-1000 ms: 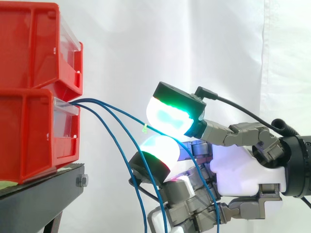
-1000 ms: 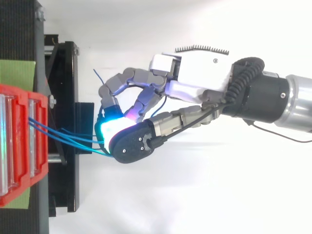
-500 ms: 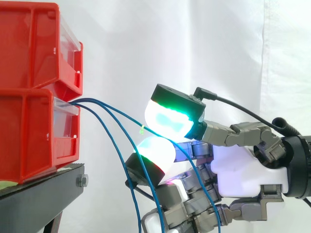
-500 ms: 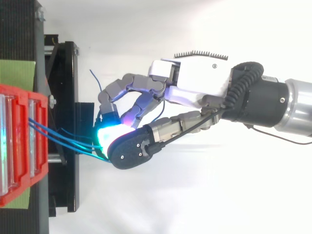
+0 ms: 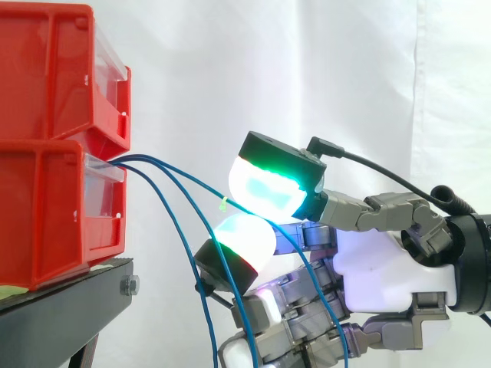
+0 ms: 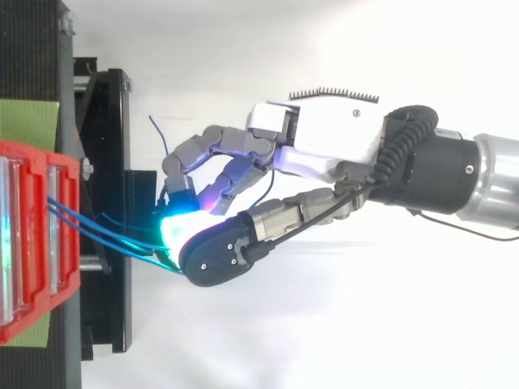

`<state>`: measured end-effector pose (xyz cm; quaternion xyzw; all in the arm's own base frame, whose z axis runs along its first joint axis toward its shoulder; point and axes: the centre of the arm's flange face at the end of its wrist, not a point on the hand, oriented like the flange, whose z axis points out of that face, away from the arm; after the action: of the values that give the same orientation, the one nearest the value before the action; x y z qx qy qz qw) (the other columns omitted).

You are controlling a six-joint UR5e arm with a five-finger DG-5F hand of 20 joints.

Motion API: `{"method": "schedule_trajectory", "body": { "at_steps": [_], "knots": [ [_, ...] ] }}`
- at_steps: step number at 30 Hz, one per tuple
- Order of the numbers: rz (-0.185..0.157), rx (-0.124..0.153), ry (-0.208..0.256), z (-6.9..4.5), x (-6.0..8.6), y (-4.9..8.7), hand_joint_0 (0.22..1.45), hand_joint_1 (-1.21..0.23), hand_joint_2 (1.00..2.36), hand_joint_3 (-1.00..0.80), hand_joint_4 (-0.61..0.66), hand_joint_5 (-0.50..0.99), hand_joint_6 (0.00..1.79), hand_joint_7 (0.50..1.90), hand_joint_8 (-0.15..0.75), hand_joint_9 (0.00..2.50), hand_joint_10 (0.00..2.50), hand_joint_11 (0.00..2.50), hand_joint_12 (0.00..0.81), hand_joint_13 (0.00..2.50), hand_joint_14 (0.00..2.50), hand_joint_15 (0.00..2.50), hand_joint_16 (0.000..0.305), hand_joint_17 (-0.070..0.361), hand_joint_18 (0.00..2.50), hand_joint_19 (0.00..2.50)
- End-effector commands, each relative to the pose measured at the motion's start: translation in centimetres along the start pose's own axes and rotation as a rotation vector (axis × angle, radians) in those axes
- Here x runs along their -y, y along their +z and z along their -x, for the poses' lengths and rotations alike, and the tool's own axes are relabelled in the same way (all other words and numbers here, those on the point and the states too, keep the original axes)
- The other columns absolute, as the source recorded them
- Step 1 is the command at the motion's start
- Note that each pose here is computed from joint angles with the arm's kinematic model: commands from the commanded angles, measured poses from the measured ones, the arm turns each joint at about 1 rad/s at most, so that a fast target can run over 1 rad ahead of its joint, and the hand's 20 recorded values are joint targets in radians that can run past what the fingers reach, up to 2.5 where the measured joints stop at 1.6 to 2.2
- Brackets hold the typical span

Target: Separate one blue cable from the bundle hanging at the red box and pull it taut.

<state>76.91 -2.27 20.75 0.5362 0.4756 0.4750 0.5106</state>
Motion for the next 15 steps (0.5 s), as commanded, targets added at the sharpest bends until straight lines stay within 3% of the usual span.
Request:
{"method": "schedule_trajectory", "body": {
  "at_steps": [1, 15],
  "knots": [
    [-0.001, -0.004, -0.003, -0.06, 0.01, -0.01, 0.83, -0.80, 1.02, -0.31, 0.02, -0.30, 0.94, 1.23, 0.152, 0.72, 0.02, 1.16, 0.250, 0.79, 0.02, 0.58, 0.039, 0.087, 0.56, 0.57],
    [-0.002, -0.002, -0.009, -0.04, 0.08, -0.04, 0.82, -0.80, 1.02, -0.27, 0.02, -0.30, 0.94, 1.21, 0.152, 0.76, 0.01, 1.20, 0.258, 0.82, 0.02, 0.63, 0.035, 0.079, 0.54, 0.56]
  ]
}}
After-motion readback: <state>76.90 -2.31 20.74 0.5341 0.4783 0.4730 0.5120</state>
